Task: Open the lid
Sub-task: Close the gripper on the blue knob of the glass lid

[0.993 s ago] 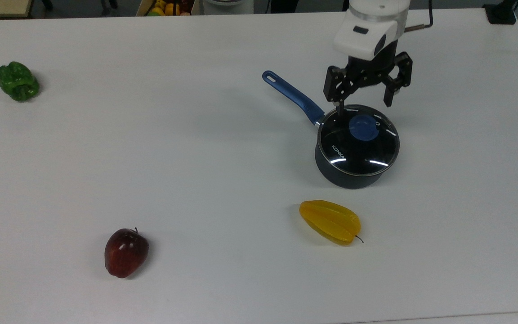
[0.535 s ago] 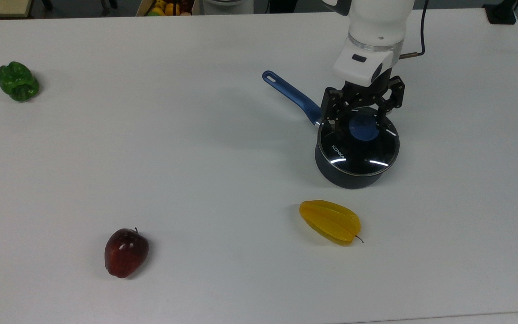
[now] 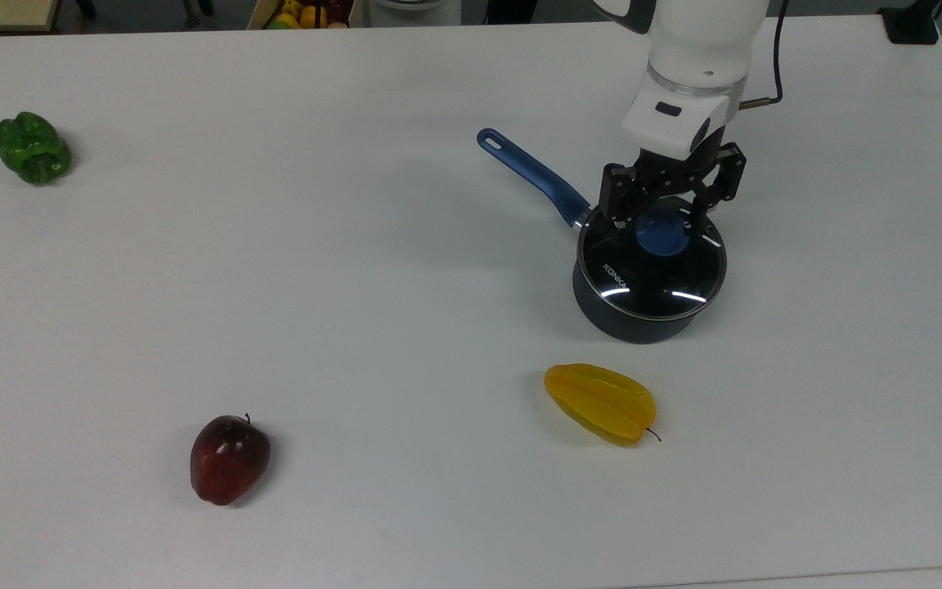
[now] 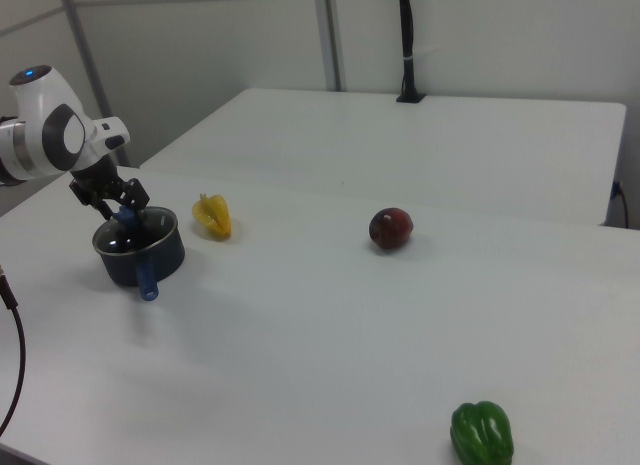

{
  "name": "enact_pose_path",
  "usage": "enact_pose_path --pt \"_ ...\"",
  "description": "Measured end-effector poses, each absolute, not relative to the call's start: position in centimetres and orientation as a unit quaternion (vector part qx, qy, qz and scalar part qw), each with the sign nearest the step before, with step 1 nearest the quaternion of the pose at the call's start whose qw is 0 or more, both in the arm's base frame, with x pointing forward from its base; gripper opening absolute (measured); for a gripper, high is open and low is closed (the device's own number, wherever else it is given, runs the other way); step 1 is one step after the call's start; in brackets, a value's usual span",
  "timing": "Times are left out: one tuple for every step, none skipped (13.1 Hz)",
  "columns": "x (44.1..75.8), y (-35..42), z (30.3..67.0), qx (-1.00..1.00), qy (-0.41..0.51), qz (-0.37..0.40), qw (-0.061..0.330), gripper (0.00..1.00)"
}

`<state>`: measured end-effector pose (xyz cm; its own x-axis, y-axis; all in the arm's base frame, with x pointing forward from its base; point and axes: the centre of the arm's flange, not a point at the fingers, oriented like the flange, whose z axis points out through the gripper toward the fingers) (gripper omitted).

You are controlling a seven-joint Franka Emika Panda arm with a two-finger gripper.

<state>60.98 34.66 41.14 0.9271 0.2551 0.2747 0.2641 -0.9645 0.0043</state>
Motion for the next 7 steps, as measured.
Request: enact_pose_path --pt "60.99 34.67 41.11 -0.981 -0.133 -0.138 0.016 0.85" --pt "61.00 34.67 41.12 -0.981 -0.133 -0.138 0.016 0.81" --pt "61.01 34.68 41.15 -0.981 -0.133 -0.138 0.016 0.81" --pt "61.02 34.69 41.20 -0.981 -0.133 -0.139 0.016 0.79" --pt "61.05 34.70 41.27 -0.981 -0.133 -0.140 0.016 0.79" --pt "61.06 34.71 41.32 -0.981 -0.133 -0.140 0.016 0.79" --pt "61.08 34.72 41.38 -0.981 -0.133 -0.141 0.017 0.78"
